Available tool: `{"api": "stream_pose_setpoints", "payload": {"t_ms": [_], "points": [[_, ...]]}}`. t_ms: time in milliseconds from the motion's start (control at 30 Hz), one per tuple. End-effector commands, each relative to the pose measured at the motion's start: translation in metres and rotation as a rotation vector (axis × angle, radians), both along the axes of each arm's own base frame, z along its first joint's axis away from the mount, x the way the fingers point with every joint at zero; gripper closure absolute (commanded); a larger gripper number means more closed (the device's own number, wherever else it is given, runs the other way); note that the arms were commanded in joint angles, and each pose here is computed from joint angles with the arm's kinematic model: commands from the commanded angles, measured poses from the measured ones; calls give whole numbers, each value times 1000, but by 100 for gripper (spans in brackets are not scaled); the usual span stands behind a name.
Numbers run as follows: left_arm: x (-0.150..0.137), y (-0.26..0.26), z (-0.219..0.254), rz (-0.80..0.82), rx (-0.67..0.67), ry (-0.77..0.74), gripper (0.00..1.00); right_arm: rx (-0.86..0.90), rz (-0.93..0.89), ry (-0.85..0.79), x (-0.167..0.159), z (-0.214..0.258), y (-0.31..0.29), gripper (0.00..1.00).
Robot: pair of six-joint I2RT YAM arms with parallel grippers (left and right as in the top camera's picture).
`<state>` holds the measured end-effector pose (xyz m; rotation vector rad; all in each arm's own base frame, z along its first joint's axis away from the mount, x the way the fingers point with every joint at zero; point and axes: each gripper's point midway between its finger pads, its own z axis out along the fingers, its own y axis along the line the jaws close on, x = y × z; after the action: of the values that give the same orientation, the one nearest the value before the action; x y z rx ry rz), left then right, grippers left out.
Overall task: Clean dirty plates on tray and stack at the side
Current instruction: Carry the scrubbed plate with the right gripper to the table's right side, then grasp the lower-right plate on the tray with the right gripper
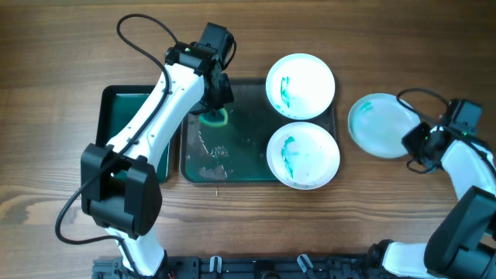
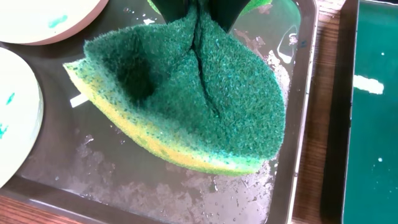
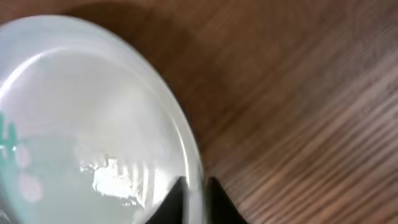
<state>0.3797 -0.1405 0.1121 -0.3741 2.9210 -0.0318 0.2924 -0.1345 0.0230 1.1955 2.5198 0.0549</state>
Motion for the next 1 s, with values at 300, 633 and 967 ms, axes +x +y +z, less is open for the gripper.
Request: {"api": "stream_pose_setpoints", "payload": {"t_ms": [300, 633, 967], "points": [[6, -4, 17, 15, -27, -52, 96, 364, 589, 70, -1, 52, 157, 54], [6, -3, 17, 15, -27, -52, 96, 204, 774, 262, -45, 7, 184, 67], [6, -3, 17, 15, -27, -52, 96, 152, 778, 297, -51, 1, 190, 73]]}}
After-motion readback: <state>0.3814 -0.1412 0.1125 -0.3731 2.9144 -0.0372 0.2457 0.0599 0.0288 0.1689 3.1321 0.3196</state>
